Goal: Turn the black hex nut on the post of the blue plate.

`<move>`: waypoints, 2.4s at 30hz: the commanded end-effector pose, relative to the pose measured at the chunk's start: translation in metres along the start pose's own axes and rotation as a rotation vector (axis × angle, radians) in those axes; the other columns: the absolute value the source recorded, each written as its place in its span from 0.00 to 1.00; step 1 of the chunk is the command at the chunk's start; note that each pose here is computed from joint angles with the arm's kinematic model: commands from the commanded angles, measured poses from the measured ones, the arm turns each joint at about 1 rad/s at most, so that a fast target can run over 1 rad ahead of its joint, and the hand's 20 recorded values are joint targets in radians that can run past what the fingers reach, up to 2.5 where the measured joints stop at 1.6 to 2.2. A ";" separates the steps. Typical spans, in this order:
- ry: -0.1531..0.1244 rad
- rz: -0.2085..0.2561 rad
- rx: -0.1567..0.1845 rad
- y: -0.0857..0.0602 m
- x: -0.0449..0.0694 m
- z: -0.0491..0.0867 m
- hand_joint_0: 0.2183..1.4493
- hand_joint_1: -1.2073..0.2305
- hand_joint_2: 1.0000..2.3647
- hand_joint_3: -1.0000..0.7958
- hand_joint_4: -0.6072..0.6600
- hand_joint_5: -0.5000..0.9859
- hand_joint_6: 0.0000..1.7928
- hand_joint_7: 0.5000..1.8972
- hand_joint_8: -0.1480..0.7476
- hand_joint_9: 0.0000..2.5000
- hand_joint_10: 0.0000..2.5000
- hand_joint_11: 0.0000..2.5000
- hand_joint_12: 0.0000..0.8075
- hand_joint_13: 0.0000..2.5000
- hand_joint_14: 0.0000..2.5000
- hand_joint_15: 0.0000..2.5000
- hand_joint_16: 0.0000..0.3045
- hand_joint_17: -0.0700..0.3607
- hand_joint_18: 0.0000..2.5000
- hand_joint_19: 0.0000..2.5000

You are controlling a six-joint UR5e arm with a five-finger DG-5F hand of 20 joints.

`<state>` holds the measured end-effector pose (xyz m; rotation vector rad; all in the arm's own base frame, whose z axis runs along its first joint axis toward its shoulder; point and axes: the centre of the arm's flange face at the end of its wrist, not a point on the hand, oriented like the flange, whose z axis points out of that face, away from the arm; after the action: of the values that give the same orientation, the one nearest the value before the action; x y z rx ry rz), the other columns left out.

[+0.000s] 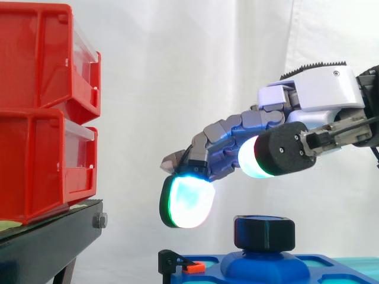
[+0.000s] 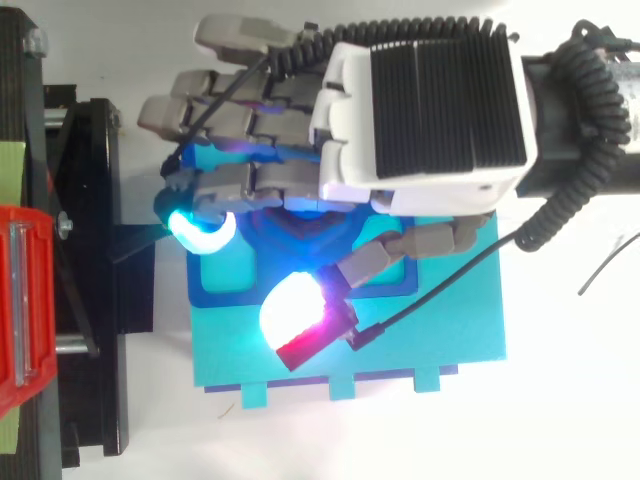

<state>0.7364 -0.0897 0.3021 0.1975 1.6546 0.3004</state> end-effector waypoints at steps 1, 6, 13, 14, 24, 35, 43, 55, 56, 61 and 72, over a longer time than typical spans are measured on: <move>0.012 -0.002 -0.002 0.003 0.003 0.000 0.19 0.63 0.00 0.28 0.59 0.18 0.28 0.30 0.40 0.03 0.00 0.00 0.43 0.01 0.00 0.01 0.19 0.47 0.00 0.04; 0.007 -0.002 -0.010 0.006 -0.001 0.001 0.19 0.63 0.00 0.28 0.59 0.18 0.28 0.30 0.40 0.03 0.00 0.00 0.43 0.01 0.00 0.01 0.19 0.47 0.00 0.04; 0.058 -0.018 -0.015 0.006 -0.007 -0.004 0.19 0.63 0.00 0.28 0.59 0.18 0.28 0.30 0.40 0.03 0.00 0.00 0.43 0.01 0.00 0.01 0.19 0.47 0.00 0.04; 0.060 -0.018 -0.016 0.007 -0.009 -0.004 0.19 0.63 0.00 0.28 0.59 0.18 0.28 0.30 0.40 0.03 0.00 0.00 0.43 0.01 0.00 0.01 0.19 0.47 0.00 0.04; 0.094 -0.034 -0.012 0.006 -0.014 -0.007 0.19 0.63 0.00 0.28 0.59 0.18 0.28 0.30 0.40 0.03 0.00 0.00 0.43 0.00 0.00 0.01 0.19 0.47 0.00 0.04; 0.112 -0.033 0.003 -0.002 -0.013 -0.011 0.19 0.63 0.00 0.28 0.59 0.18 0.28 0.30 0.40 0.03 0.00 0.00 0.43 0.01 0.00 0.01 0.19 0.47 0.00 0.04; 0.115 -0.030 -0.003 -0.010 -0.016 -0.014 0.19 0.61 0.00 0.28 0.59 0.19 0.28 0.29 0.40 0.05 0.00 0.00 0.44 0.02 0.00 0.00 0.20 0.47 0.00 0.03; 0.115 -0.024 -0.029 -0.027 -0.021 -0.019 0.19 0.61 0.00 0.28 0.59 0.19 0.28 0.29 0.40 0.05 0.00 0.00 0.44 0.02 0.00 0.00 0.20 0.47 0.00 0.03; 0.115 -0.024 -0.029 -0.029 -0.022 -0.019 0.19 0.61 0.00 0.28 0.59 0.19 0.28 0.29 0.40 0.05 0.00 0.00 0.44 0.02 0.00 0.00 0.20 0.47 0.00 0.03; 0.112 -0.023 -0.041 -0.038 -0.024 -0.022 0.19 0.61 0.00 0.28 0.59 0.19 0.28 0.28 0.40 0.05 0.00 0.00 0.44 0.02 0.00 0.00 0.20 0.47 0.00 0.03; 0.090 -0.034 -0.061 -0.052 -0.031 -0.025 0.19 0.63 0.00 0.28 0.59 0.18 0.28 0.30 0.39 0.03 0.00 0.00 0.43 0.01 0.00 0.01 0.19 0.47 0.00 0.04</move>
<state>0.7182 -0.1468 0.3173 0.1185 1.7389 0.3359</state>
